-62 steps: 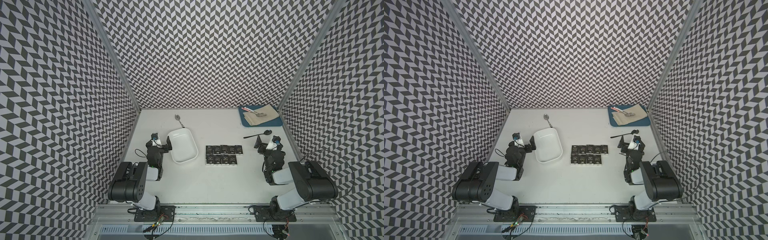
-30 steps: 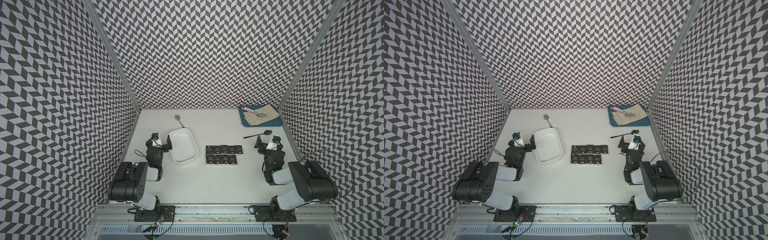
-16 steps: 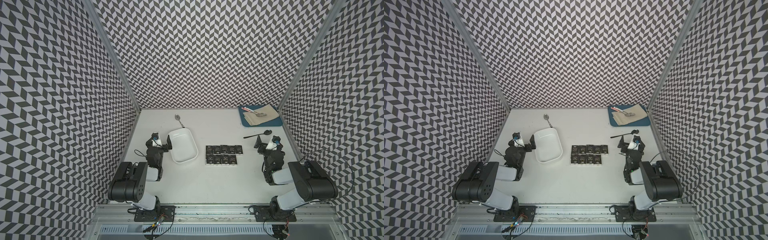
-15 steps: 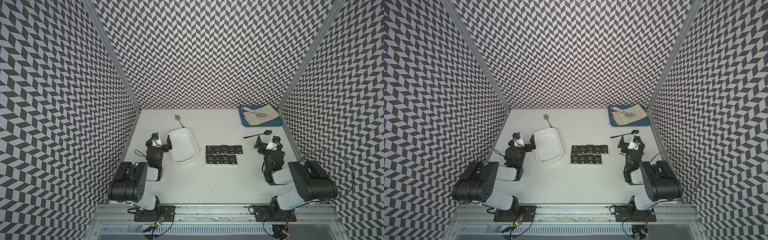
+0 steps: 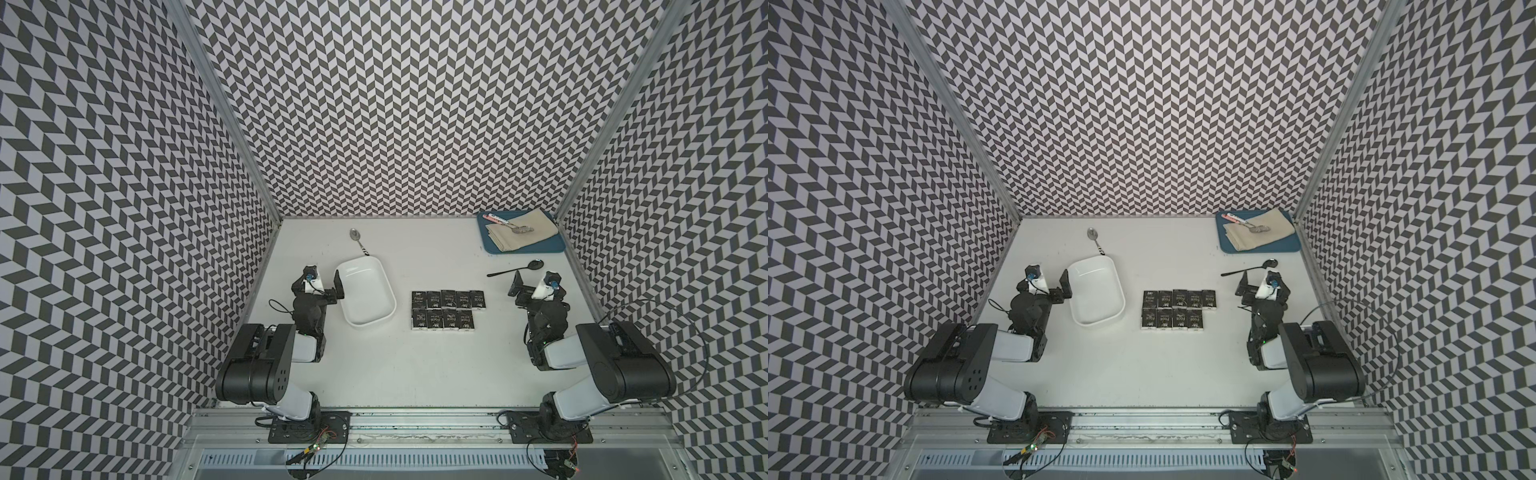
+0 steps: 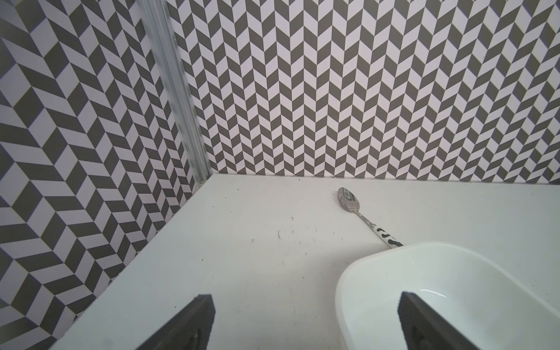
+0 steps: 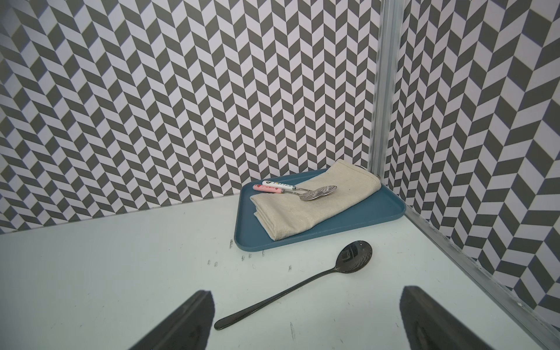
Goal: Take the pocket tissues out of the storage box
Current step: Reset both arms
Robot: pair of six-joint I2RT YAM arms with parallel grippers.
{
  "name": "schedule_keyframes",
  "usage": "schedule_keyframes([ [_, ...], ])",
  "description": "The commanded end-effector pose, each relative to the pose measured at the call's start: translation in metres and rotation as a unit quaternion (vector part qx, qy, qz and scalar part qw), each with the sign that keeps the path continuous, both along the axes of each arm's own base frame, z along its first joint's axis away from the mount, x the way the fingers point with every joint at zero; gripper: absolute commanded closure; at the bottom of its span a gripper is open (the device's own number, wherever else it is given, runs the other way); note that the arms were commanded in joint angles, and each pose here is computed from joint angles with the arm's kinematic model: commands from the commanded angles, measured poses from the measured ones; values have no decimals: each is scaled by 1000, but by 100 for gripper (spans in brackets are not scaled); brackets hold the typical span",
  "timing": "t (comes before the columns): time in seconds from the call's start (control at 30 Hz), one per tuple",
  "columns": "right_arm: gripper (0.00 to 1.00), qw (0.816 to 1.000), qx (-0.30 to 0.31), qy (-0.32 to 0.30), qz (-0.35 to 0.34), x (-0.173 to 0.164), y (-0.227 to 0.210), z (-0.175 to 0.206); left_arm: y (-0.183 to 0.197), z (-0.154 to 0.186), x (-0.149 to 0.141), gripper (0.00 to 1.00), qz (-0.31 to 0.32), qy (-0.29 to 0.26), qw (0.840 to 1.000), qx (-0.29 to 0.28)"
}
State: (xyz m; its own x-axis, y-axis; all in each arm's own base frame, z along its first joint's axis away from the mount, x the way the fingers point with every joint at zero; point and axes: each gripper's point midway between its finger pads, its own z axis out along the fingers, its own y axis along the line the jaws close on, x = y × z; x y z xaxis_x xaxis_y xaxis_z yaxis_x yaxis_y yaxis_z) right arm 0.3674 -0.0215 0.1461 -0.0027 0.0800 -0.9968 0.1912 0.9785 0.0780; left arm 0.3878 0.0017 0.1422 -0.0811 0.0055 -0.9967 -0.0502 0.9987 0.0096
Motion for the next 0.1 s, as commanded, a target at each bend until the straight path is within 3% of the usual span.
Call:
schedule_keyframes([
  [0.0, 1, 1000, -4, -21, -3, 0, 1, 10, -2, 2, -2, 1, -6, -7, 1000, 1],
  [0.07, 1, 1000, -1, -23, -5, -1, 0, 10, -2, 2, -2, 1, -6, -7, 1000, 1],
])
